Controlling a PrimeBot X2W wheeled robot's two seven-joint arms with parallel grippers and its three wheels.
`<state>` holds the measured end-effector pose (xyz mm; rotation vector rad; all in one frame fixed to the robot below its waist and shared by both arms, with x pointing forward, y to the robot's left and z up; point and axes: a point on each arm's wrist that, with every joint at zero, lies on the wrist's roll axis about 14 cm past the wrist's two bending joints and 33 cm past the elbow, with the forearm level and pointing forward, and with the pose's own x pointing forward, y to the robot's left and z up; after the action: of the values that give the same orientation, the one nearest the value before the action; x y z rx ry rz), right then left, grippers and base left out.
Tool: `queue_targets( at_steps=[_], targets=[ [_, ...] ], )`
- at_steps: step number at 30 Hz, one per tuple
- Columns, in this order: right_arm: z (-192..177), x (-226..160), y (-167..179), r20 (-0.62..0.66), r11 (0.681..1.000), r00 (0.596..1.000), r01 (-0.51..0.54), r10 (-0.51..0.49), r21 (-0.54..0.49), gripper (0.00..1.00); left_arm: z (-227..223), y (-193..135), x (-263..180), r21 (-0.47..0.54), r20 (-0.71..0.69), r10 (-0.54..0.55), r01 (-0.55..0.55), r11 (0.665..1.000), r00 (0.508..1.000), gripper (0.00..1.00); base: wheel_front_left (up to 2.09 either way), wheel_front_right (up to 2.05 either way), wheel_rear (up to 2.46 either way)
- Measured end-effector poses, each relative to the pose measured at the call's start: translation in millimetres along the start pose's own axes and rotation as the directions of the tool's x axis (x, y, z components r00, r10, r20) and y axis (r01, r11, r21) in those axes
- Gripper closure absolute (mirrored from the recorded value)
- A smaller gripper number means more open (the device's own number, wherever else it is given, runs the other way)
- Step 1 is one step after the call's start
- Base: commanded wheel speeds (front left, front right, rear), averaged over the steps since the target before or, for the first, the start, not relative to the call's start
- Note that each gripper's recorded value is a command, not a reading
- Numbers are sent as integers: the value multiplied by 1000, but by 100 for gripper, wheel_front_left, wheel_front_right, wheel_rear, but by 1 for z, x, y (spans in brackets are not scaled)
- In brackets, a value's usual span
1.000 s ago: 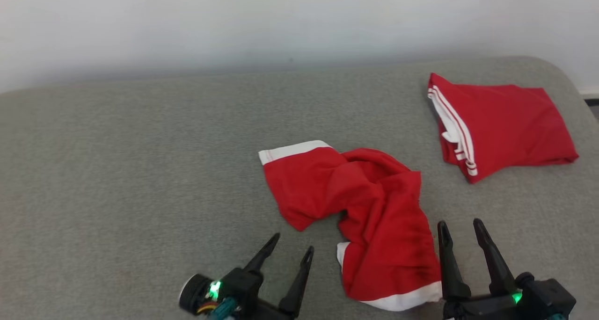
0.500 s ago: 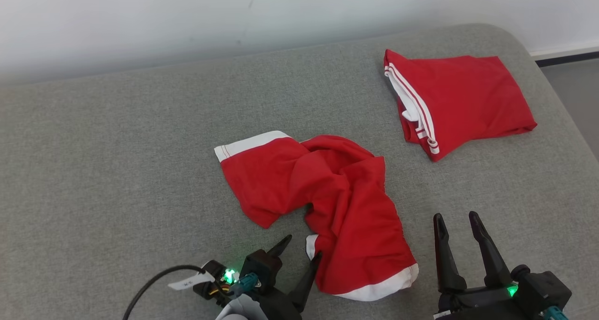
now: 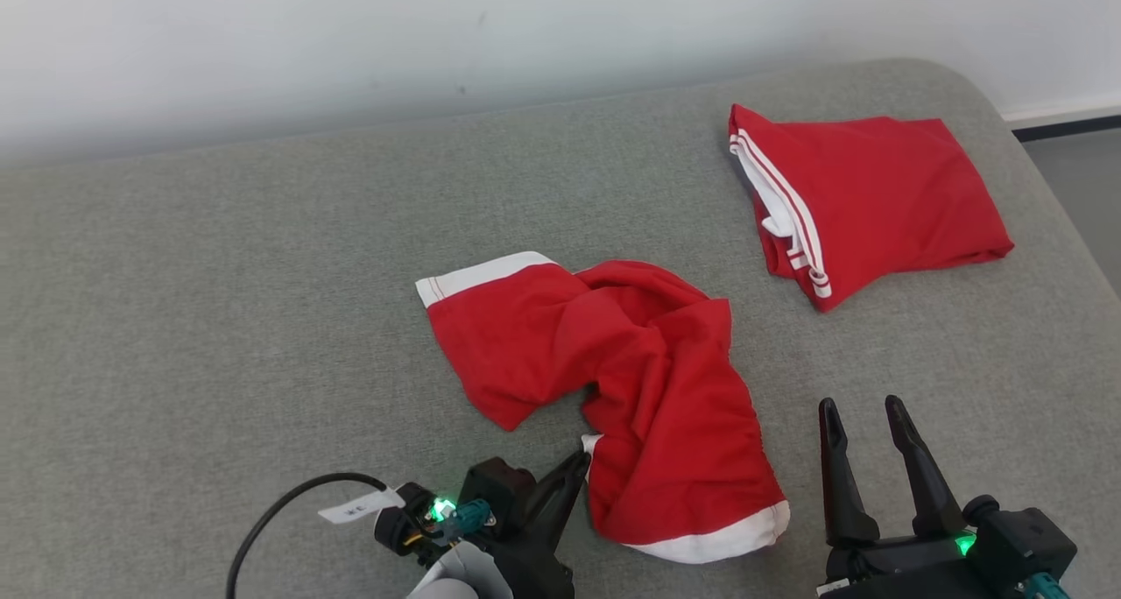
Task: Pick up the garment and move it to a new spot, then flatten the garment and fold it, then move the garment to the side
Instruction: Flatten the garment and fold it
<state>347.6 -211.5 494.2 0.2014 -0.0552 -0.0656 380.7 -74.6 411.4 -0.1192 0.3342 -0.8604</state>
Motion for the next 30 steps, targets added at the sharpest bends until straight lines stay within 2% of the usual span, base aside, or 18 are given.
queue_targets(
  at_steps=[4, 9, 15, 19, 23, 30],
  targets=[
    [2, 2, 4, 7, 1000, 1000, -13, 13, 2, 0, 16, 11, -5, -10, 54, 44, -43, 999, 998, 100, 0, 0, 0],
    [2, 4, 8, 12, 1000, 1000, -27, 27, 7, 0, 45, 39, -27, -35, 176, 163, -159, 987, 971, 100, 0, 0, 0],
    [-4, 9, 20, -4, 997, 998, -66, 66, 25, 0, 47, 77, -82, -98, 244, 356, -342, 935, 902, 100, 0, 0, 0],
    [-12, 11, 33, -27, 994, 994, -103, 104, 36, 0, 29, 87, -119, -148, 228, 460, -436, 887, 858, 100, 0, 0, 0],
    [-17, 15, 44, -36, 989, 989, -139, 141, 42, 0, 4, 84, -142, -227, 180, 523, -482, 846, 833, 100, 0, 0, 0],
    [-28, 18, 59, -68, 982, 981, -180, 183, 53, 0, -32, 70, -148, -267, 81, 528, -492, 829, 845, 100, 0, 0, 0]
  ],
)
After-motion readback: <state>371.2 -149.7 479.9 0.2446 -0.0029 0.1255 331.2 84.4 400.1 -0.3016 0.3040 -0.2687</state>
